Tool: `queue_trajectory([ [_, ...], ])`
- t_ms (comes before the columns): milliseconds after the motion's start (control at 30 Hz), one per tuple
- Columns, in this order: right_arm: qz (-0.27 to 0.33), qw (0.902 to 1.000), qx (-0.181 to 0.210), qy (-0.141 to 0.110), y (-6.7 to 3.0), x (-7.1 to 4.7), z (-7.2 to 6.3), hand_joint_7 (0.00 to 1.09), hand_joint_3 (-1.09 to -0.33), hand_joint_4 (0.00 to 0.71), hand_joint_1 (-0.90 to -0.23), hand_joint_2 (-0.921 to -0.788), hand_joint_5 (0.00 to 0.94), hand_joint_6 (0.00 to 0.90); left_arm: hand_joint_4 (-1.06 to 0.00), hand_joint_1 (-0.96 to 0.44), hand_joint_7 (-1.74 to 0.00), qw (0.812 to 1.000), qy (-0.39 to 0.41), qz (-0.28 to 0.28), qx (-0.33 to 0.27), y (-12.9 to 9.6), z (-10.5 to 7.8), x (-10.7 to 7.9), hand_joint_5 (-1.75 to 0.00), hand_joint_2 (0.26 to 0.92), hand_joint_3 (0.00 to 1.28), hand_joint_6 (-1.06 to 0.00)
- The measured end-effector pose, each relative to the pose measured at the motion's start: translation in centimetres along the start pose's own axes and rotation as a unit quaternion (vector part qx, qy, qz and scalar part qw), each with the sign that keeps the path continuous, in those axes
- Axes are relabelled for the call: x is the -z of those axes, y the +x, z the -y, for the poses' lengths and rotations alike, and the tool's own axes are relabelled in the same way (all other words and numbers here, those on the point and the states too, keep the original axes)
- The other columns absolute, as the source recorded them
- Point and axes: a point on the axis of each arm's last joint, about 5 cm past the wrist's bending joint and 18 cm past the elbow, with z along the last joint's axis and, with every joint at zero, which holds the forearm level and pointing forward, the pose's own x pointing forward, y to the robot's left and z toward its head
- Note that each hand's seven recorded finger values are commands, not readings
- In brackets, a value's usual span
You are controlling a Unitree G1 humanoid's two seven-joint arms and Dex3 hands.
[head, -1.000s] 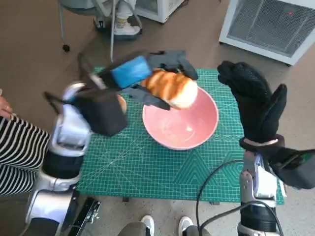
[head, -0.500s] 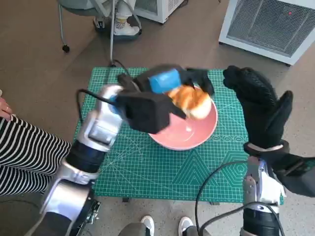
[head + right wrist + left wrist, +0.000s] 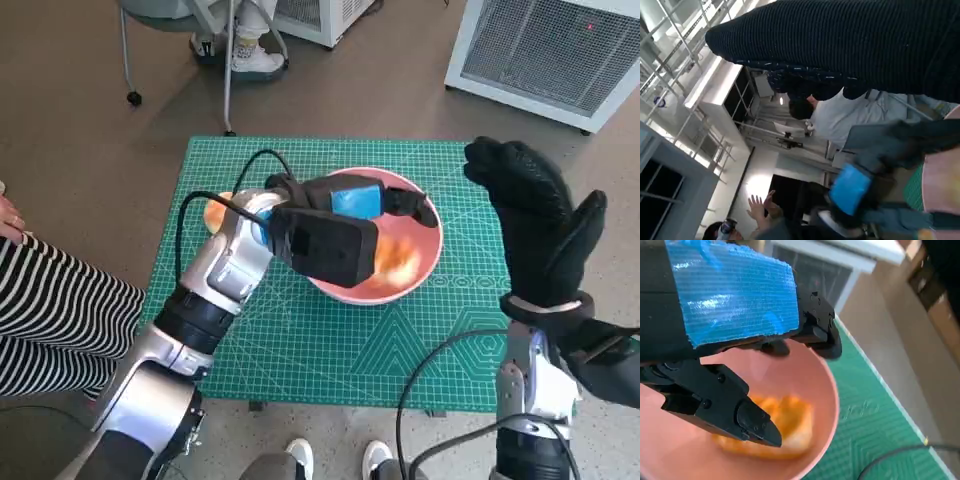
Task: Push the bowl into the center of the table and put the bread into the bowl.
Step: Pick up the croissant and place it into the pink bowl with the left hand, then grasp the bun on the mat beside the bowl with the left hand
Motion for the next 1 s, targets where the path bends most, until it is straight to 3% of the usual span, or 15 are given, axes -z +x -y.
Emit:
queue_trajectory([
  [267, 0.0, 1.0, 0.003, 0.0, 0.0, 0.0, 0.0, 0.35, -0.77, 0.183, -0.712, -0.921, 0.004, 0.119, -0.12, -0.26, -0.11, 1.0, -0.007, 0.009, -0.021, -1.7, -1.5, 0.6, 0.0, 0.81, 0.0, -0.26],
  [600, 0.0, 1.0, 0.001, 0.002, 0.03, 0.1, -0.2, 0.35, -0.77, 0.182, -0.714, -0.921, 0.002, 0.114, -0.12, -0.24, -0.08, 0.995, -0.008, 0.025, -0.094, -5.7, -4.1, 1.1, 0.0, 0.807, 0.0, -0.3],
  [1000, -0.002, 1.0, 0.002, 0.003, -0.01, 0.2, -0.2, 0.35, -0.769, 0.182, -0.716, -0.921, 0.002, 0.11, -0.14, -0.24, -0.07, 0.988, 0.007, -0.045, -0.15, -10.1, -6.0, 3.3, -0.01, 0.807, 0.0, -0.33],
])
